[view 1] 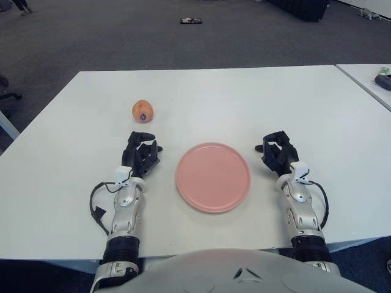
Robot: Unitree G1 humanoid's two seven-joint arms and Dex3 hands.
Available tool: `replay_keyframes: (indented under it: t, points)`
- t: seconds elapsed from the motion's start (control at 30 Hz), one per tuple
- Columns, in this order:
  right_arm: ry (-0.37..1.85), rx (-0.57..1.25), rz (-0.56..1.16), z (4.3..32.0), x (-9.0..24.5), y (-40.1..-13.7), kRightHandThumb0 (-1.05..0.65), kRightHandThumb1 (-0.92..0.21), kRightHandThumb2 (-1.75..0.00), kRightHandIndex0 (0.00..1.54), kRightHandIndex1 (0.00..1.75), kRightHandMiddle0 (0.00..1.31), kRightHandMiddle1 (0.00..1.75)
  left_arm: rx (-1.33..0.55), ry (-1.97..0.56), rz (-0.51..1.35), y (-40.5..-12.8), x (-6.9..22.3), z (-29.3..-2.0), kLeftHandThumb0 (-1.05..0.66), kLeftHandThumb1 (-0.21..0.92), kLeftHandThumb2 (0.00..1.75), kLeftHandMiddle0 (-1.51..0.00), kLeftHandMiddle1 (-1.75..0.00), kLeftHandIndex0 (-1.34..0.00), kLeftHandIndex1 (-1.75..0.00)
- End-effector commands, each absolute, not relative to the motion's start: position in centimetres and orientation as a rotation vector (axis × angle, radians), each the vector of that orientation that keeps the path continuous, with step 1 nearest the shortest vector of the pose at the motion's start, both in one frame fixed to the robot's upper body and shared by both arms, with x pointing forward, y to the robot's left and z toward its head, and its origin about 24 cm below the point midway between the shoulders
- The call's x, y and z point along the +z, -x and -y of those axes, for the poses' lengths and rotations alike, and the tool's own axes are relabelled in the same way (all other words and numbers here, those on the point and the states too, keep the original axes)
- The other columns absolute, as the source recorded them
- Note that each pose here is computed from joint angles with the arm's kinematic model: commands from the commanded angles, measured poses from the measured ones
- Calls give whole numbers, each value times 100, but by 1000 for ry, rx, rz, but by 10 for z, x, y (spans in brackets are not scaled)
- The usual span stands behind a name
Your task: Put the apple into the plate.
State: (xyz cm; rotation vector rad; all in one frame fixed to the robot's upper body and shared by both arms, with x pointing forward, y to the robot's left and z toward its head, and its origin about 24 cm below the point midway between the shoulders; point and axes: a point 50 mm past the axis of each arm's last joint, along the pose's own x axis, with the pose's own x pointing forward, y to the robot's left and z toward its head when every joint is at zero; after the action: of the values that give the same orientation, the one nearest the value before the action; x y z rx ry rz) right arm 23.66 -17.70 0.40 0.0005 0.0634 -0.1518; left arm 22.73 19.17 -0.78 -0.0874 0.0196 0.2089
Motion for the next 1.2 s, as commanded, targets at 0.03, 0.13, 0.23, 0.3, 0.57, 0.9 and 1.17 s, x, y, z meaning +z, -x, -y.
replay_keyframes:
  t: [0.03, 0.13, 0.23, 0.3, 0.57, 0.9, 1.17]
  points:
    - [4, -146, -60, 177, 6, -237, -36, -80, -70, 47, 120, 26, 175, 214, 93, -65, -221, -17, -193, -37, 73, 79, -58, -149, -31, -175]
    - [4, -145, -62, 177, 5, -237, -36, -80, -69, 46, 120, 26, 175, 214, 97, -66, -221, -17, -193, -38, 72, 81, -58, -150, -31, -175]
    - [4, -146, -62, 177, 5, -237, -36, -80, -69, 46, 120, 26, 175, 215, 100, -65, -221, -17, -193, -38, 72, 81, -58, -150, -32, -175]
    - [4, -147, -62, 177, 5, -237, -36, -80, -69, 46, 121, 26, 175, 217, 101, -64, -222, -17, -193, -38, 71, 82, -58, -150, -32, -175]
    - [-1, -147, -57, 176, 6, -237, -36, -82, -67, 45, 121, 25, 175, 257, 40, -26, -227, -8, -193, -38, 71, 81, -56, -148, -32, -175]
    - [-1, -153, -54, 174, 7, -238, -36, -81, -68, 45, 118, 26, 175, 300, -194, 51, -243, 12, -202, -38, 71, 83, -60, -145, -32, -175]
    - [8, -152, -48, 173, 8, -238, -36, -80, -70, 46, 117, 26, 175, 298, -554, 157, -280, 52, -218, -38, 73, 80, -62, -142, -31, -175]
